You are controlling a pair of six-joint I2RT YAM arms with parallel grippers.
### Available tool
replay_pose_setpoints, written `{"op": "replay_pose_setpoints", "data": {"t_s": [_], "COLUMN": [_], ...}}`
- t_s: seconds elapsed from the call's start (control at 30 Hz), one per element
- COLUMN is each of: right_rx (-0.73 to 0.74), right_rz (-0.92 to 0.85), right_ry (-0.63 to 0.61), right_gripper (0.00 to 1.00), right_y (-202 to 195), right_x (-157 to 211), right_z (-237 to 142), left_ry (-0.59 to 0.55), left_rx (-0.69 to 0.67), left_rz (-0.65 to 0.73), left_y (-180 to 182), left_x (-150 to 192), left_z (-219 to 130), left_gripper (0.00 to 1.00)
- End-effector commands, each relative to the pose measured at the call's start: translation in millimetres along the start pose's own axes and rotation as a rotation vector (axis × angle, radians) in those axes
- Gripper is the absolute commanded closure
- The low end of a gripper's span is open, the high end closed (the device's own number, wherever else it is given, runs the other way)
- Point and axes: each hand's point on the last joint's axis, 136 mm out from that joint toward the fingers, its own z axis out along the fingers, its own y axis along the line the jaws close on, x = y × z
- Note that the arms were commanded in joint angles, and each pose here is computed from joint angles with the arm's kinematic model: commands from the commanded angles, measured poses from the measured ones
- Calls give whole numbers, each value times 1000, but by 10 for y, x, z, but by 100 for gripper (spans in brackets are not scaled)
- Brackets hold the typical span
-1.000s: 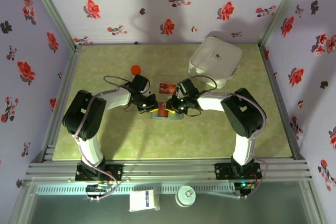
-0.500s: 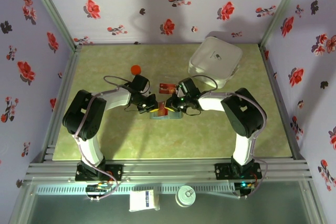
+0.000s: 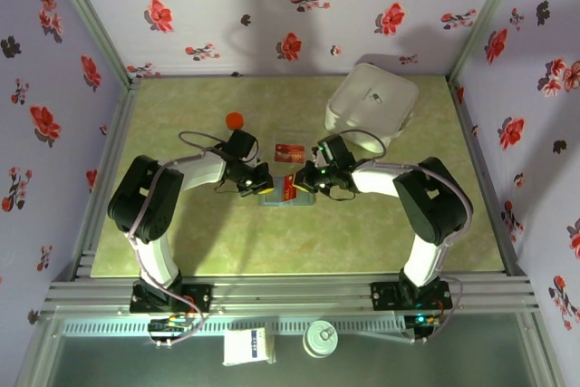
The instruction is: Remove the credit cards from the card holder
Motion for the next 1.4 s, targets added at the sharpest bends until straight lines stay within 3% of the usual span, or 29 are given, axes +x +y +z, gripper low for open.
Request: {"op": "replay_pose_setpoints", "data": {"t_s": [0.0,0.4,0.6,0.83,1.17,1.37], "right_rx": [60,169,287,417,352,336], "right_rz": [-12,-208,-459,-763,-1192,-1357], "right_ry": [-5,11,84,128,243,269], "right_gripper": [94,96,99,100,100,100], "right_y": [-118,-49,-42,19,346,509], "right_x": [33,-29,-30,-247,-373,-507], "right_z": [-121,-389,-603,-786,-751,-731], "left_ry": [25,-35,-72,-71,-35,-27], "left_rx": [-43,1,6,-70,-121,-117], "left_rz": [-13,9,20,12,3,5], "left_y": [129,-48,-76,126,260,245], "left_x": [138,36,-46,-65,-63,-79], "left_z": [-4,-184,-305,-360,-273,-252], "left_gripper": [100,100,97,96,100,100]}}
